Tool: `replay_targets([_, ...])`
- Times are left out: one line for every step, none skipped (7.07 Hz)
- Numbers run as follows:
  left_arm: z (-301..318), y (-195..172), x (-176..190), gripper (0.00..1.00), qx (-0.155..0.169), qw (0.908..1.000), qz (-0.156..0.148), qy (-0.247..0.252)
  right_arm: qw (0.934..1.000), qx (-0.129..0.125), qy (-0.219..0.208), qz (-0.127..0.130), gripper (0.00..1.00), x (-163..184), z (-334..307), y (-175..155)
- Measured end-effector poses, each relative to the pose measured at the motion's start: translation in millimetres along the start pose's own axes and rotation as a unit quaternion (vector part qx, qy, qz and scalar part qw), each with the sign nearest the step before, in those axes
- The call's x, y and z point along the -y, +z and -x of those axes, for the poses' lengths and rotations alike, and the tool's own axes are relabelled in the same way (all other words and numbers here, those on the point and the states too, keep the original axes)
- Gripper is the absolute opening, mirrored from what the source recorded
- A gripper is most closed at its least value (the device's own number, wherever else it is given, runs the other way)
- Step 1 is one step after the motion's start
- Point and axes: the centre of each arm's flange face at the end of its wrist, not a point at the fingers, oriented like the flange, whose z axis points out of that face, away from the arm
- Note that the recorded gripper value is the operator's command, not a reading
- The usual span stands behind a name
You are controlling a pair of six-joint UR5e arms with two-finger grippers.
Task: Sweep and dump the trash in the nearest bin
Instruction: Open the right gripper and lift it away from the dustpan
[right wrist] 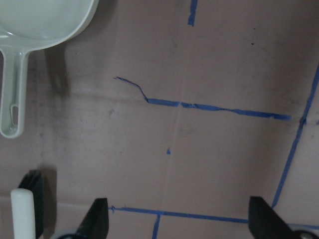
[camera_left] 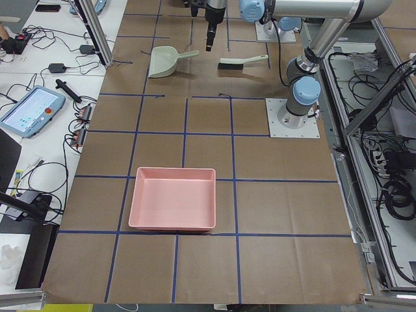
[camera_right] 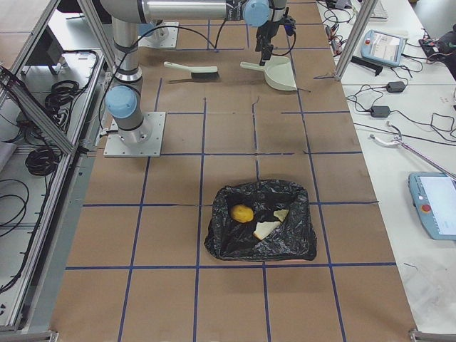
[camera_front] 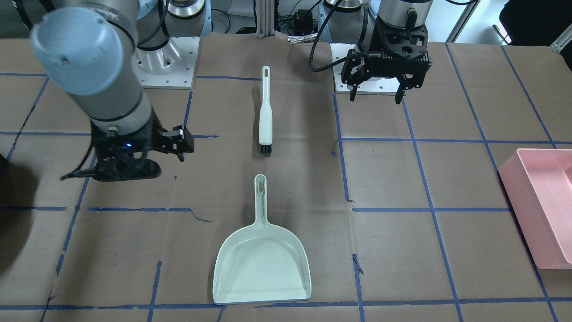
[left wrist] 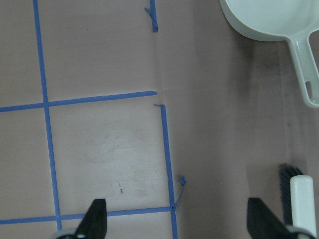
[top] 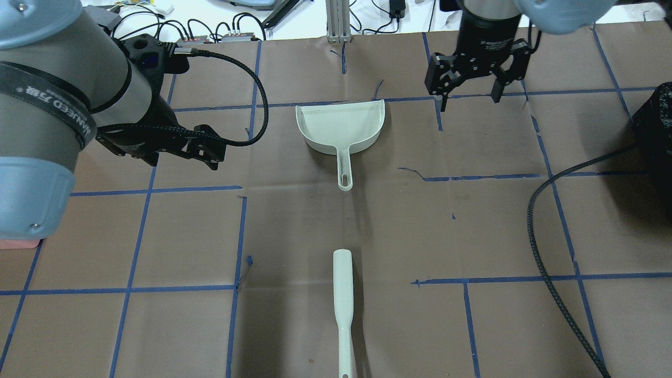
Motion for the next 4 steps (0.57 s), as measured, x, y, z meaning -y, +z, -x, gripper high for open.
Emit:
replay_targets([0,1,1,0.99,0.0,1.0,0.001,-0.001,1.0,0.002,0.001,-0.005,1.0,-23,-18,-8])
replay_targets([0,2,1,0.99,-0.001,1.0,0.002,-0.002,0.9998,0.002,0.011,-0.013,1.0,-44,-23,-14])
replay_targets([0,2,1,0.99,-0.001,1.0,0.002,-0.002,0.9994,0.004,0.027,-0.019,1.0,-61,-21,-18])
replay_targets([0,2,1,0.99,-0.001,1.0,0.002,-0.003,0.9988,0.007,0.041,-0.023,1.0,-74,-18,-14])
